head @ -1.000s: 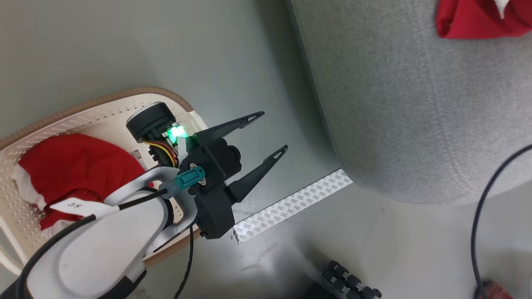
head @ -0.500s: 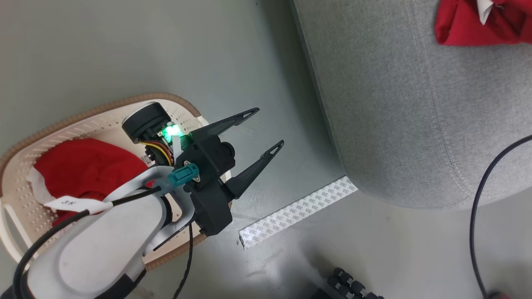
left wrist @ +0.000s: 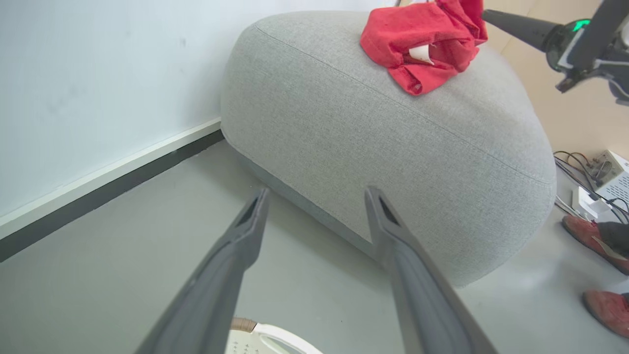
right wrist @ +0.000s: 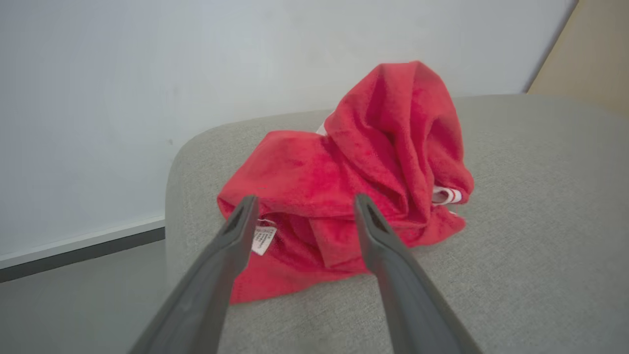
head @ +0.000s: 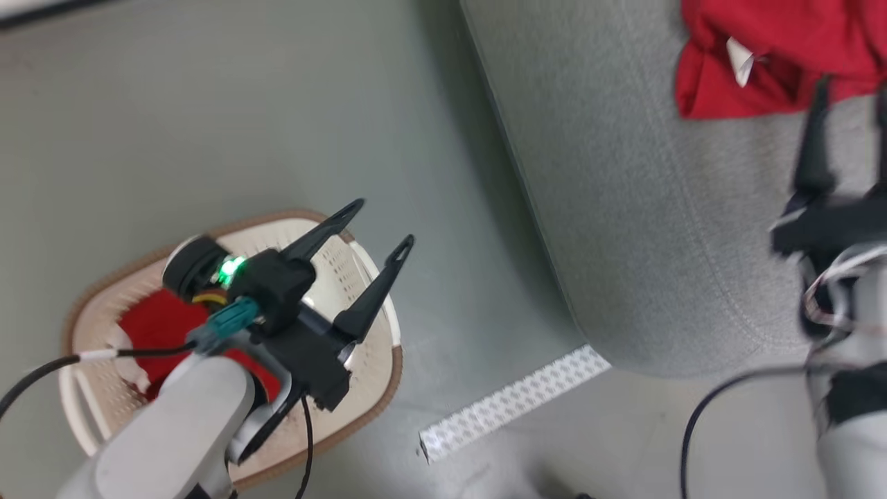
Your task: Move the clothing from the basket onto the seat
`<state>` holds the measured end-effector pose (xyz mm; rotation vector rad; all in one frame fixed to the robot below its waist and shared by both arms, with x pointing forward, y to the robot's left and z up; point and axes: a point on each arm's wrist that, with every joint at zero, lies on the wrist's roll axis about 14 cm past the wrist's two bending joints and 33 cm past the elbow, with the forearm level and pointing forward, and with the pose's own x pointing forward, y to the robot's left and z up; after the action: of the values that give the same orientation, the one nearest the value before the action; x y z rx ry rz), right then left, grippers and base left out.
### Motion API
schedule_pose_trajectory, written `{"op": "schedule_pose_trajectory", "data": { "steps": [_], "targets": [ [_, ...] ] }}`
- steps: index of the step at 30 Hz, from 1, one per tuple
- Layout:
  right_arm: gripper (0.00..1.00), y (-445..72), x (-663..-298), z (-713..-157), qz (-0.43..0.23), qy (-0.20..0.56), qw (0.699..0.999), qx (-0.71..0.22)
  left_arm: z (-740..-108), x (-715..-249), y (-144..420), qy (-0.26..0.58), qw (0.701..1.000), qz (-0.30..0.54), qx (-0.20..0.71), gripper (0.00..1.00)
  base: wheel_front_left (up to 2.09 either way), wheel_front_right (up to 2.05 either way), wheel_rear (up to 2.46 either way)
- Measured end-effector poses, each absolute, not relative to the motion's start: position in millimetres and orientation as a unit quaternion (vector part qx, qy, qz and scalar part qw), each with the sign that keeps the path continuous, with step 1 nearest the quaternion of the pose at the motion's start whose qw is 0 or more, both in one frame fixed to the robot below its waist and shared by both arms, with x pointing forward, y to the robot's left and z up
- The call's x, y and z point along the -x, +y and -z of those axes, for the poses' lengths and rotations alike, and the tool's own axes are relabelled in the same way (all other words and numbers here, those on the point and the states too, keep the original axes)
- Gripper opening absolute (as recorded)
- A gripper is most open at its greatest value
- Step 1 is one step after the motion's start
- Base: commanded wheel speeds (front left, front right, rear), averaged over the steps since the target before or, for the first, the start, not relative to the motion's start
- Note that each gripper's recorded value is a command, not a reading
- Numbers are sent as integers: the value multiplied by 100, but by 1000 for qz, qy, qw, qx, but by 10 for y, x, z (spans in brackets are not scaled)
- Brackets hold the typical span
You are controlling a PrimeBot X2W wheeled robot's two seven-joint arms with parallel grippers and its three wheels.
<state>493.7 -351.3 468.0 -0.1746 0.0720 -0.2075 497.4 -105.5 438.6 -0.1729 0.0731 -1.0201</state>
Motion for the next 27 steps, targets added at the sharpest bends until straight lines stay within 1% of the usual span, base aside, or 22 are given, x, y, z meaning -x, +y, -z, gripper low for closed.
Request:
{"op": "schedule_pose_trajectory", "data": {
  "steps": [6,12,16,21,27],
  "targets": [
    [100,-3082,-4756,-4654,47,43,995,75,-4575,-4997,-719,22,904,416,95,100,0,0,0],
    [100,-2518,-4715,-4754,-36,27,996,75,-4660,-4951,-233,22,939,325,106,100,0,0,0],
    [100,-2159,-4669,-4816,-83,13,994,64,-4704,-4860,98,24,955,278,99,100,0,0,0],
    [100,-1718,-4581,-4892,-137,-1,989,46,-4891,-4764,511,6,973,213,92,100,0,0,0],
    [100,-1290,-4504,-5202,-185,-46,981,31,-5199,-4554,977,-35,986,140,88,100,0,0,0]
  ]
}}
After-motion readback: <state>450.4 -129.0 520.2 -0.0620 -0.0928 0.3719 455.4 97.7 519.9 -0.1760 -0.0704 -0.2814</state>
